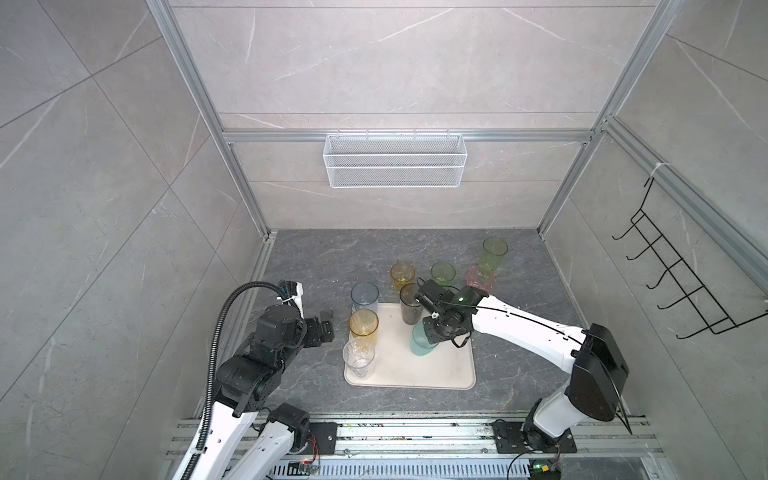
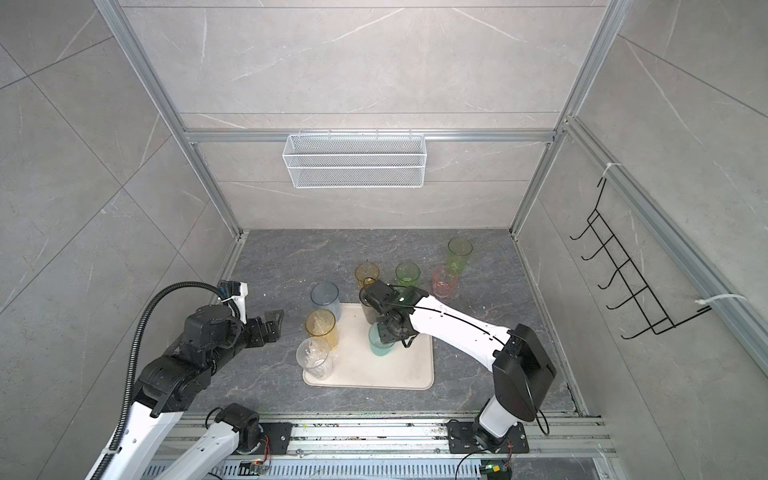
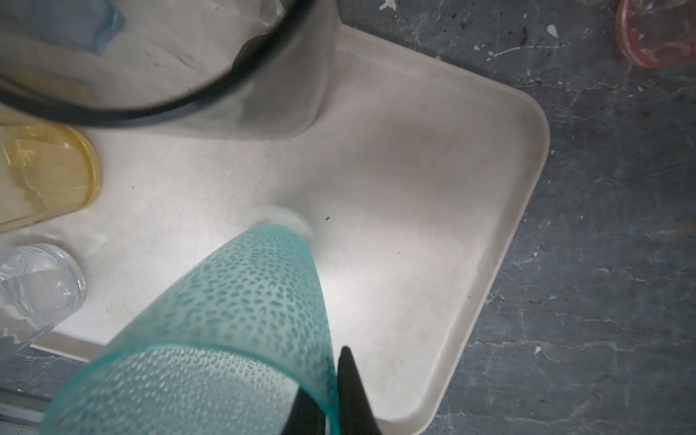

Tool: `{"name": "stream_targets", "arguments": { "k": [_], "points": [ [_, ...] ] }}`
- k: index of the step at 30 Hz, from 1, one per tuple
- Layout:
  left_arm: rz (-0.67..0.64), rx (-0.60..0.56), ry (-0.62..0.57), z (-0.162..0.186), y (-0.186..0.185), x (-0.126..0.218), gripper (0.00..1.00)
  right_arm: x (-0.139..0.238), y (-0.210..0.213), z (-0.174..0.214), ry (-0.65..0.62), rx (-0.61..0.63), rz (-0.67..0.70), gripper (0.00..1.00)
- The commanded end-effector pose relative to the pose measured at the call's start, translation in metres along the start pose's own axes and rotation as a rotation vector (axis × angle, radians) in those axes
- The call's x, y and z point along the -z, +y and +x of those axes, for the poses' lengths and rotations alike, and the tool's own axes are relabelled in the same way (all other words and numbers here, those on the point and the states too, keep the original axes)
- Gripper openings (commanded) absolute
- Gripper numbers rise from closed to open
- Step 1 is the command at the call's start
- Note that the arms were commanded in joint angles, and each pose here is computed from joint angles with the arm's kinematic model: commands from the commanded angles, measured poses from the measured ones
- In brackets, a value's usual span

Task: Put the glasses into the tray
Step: 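Lower the teal cup onto the tray beside the grey cup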

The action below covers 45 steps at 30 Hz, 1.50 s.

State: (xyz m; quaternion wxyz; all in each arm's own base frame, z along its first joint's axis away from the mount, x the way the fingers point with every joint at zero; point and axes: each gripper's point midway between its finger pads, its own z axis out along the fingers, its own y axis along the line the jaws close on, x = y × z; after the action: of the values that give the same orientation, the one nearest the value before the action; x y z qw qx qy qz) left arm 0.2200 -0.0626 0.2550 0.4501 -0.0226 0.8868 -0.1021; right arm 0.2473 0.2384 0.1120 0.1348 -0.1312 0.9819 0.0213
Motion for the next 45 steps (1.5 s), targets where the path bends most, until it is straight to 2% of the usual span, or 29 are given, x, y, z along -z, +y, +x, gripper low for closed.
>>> {"name": "stream_targets", "arguments": {
  "k": [1, 39, 45],
  "points": [
    [0.017, 0.018, -0.025, -0.005, -0.003, 0.000, 1.00, 0.000, 0.010, -0.010, -0.016, -0.015, -0.018, 0.00],
    [0.021, 0.019, -0.031, -0.006, -0.003, 0.002, 1.00, -0.017, 0.022, -0.027, -0.014, -0.035, 0.014, 0.00],
    [0.021, 0.018, -0.031, -0.006, -0.003, 0.002, 1.00, -0.015, 0.023, -0.029, -0.021, -0.036, 0.008, 0.10]
  ]
}}
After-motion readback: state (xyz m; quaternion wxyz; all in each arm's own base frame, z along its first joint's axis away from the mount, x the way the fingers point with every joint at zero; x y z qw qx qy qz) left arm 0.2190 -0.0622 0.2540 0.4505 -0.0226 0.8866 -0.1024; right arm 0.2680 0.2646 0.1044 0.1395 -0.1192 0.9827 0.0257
